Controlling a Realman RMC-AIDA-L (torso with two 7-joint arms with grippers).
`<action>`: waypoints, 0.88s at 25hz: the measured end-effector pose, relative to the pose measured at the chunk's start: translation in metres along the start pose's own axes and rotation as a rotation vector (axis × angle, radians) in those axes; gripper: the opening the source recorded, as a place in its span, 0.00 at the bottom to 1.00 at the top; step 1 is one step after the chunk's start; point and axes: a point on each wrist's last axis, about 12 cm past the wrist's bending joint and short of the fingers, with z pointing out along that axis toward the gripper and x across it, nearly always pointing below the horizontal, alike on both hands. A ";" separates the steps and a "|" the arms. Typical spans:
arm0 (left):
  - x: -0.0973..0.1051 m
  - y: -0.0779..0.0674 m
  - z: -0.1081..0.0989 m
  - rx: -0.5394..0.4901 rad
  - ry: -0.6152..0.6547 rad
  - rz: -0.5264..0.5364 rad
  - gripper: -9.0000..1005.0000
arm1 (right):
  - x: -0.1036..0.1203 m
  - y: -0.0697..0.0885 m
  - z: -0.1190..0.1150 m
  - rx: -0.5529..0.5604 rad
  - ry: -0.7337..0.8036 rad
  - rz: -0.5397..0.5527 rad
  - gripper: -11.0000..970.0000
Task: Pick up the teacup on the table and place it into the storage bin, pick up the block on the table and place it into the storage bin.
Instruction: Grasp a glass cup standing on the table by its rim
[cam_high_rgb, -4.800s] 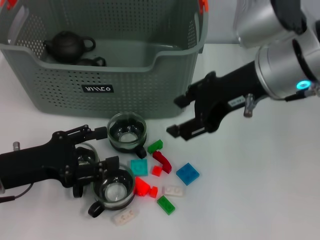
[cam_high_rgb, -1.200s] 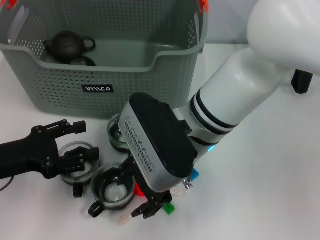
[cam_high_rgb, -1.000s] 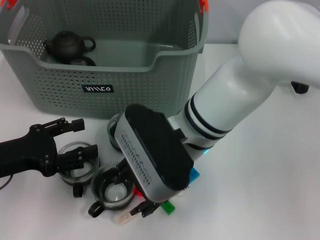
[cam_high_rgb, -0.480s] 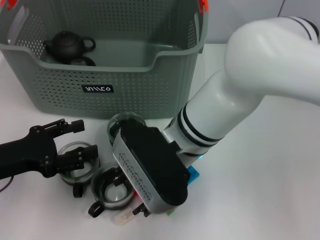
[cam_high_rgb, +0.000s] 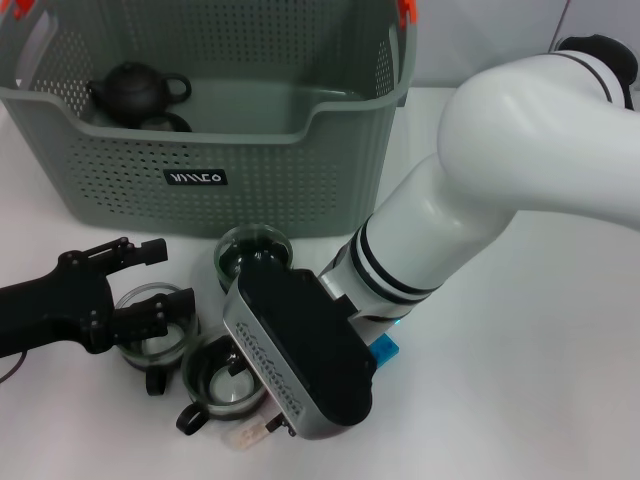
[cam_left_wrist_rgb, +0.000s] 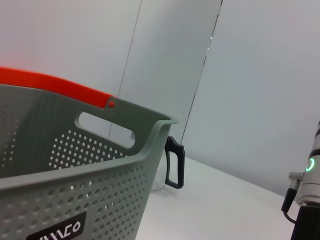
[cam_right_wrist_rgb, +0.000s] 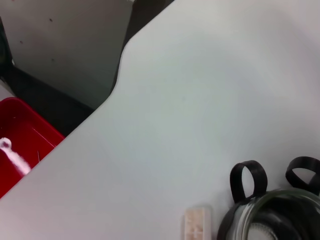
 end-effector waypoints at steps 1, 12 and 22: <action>0.000 0.000 0.000 0.000 0.000 0.000 0.84 | 0.000 0.000 0.000 0.001 0.001 -0.001 0.74; 0.001 0.001 0.000 -0.011 0.007 -0.003 0.84 | 0.001 -0.001 0.001 0.016 0.000 -0.001 0.74; 0.002 0.001 0.000 -0.010 0.008 -0.003 0.84 | -0.006 -0.007 -0.011 0.042 -0.054 0.019 0.74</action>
